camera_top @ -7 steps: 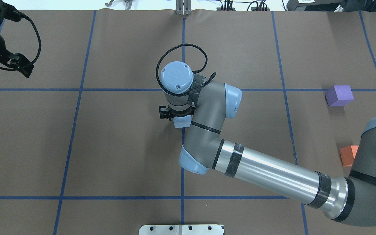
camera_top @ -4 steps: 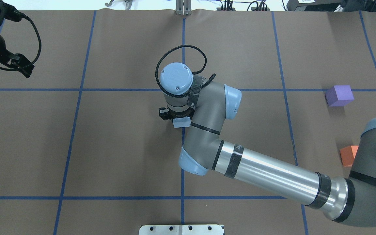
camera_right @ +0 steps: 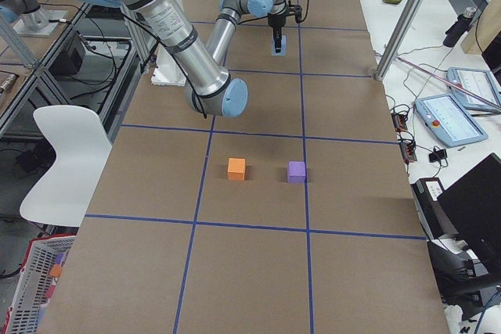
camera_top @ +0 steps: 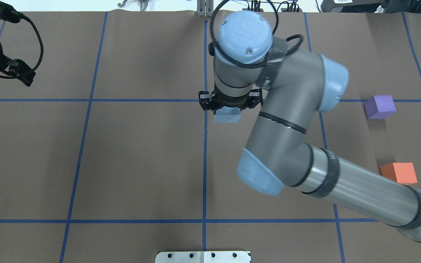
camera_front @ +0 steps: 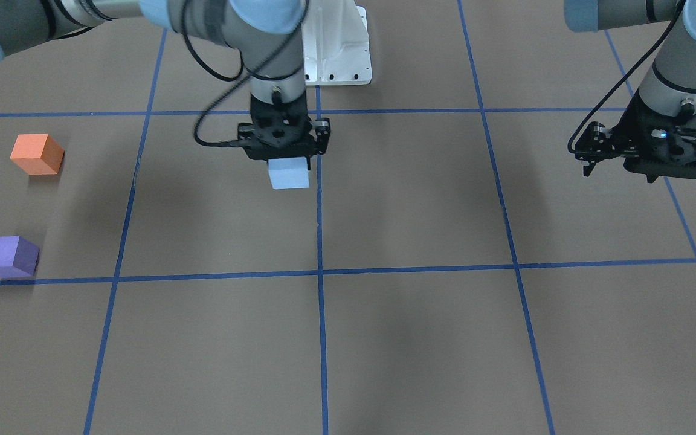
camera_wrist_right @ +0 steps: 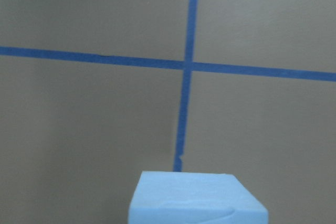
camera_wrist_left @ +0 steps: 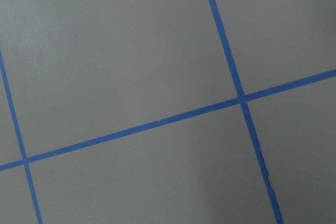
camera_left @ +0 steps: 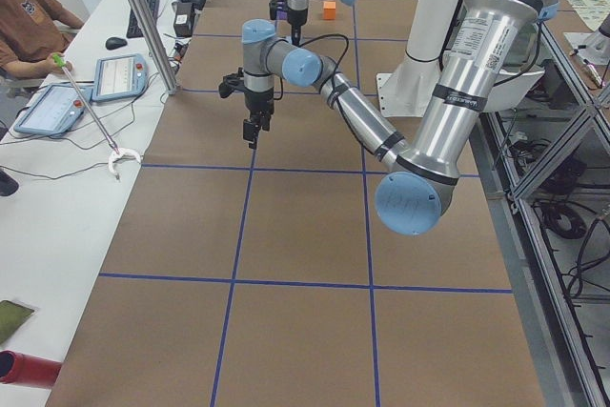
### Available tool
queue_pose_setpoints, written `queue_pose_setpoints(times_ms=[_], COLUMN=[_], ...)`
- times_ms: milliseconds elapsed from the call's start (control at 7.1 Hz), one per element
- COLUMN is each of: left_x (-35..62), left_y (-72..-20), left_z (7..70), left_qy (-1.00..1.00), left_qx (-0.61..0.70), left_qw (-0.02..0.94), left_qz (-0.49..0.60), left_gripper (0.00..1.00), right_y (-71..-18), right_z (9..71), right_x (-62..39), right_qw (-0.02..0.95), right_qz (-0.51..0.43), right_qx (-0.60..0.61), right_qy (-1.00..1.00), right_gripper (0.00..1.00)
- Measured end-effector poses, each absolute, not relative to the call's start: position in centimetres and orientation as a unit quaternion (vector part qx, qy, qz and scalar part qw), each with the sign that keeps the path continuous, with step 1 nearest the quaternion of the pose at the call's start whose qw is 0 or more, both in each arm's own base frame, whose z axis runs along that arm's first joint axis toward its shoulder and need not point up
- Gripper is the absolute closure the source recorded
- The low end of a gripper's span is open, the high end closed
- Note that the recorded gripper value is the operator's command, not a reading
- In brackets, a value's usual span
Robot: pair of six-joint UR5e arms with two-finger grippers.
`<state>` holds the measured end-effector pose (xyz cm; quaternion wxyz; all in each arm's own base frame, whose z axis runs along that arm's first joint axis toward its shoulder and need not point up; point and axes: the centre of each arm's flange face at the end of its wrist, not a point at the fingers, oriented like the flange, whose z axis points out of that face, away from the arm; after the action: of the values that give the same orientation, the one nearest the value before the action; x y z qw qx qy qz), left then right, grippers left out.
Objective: Place blue block between orange and purple blocks
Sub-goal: 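Carry the light blue cube toward the purple and orange cubes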
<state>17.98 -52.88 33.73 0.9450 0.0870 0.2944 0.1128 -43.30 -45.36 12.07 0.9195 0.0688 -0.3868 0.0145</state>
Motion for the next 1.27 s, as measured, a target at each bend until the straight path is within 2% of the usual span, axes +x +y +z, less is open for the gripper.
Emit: queue_pose_setpoints(times_ms=[282,704,1268], left_x=[15.3,12.7,12.2], left_y=[-52.9,-53.4,-53.8], left_z=[34.8,36.9,37.5], left_qy=[0.314,0.313,0.312], left_qx=[0.08,0.07,0.066], left_qw=[0.94,0.942,0.944], left_qz=[0.11,0.098,0.091], left_gripper=[0.0,0.0,0.0], right_y=[-45.8,-46.8,-45.8], right_z=[17.0,31.4,47.6], right_x=[-30.1,-16.1,-11.4], right_qw=[0.914,0.929,0.938], right_qz=[0.018,0.024,0.019], right_qx=[0.08,0.047,-0.023], right_qy=[-0.397,-0.367,-0.347], right_gripper=[1.0,1.0,1.0])
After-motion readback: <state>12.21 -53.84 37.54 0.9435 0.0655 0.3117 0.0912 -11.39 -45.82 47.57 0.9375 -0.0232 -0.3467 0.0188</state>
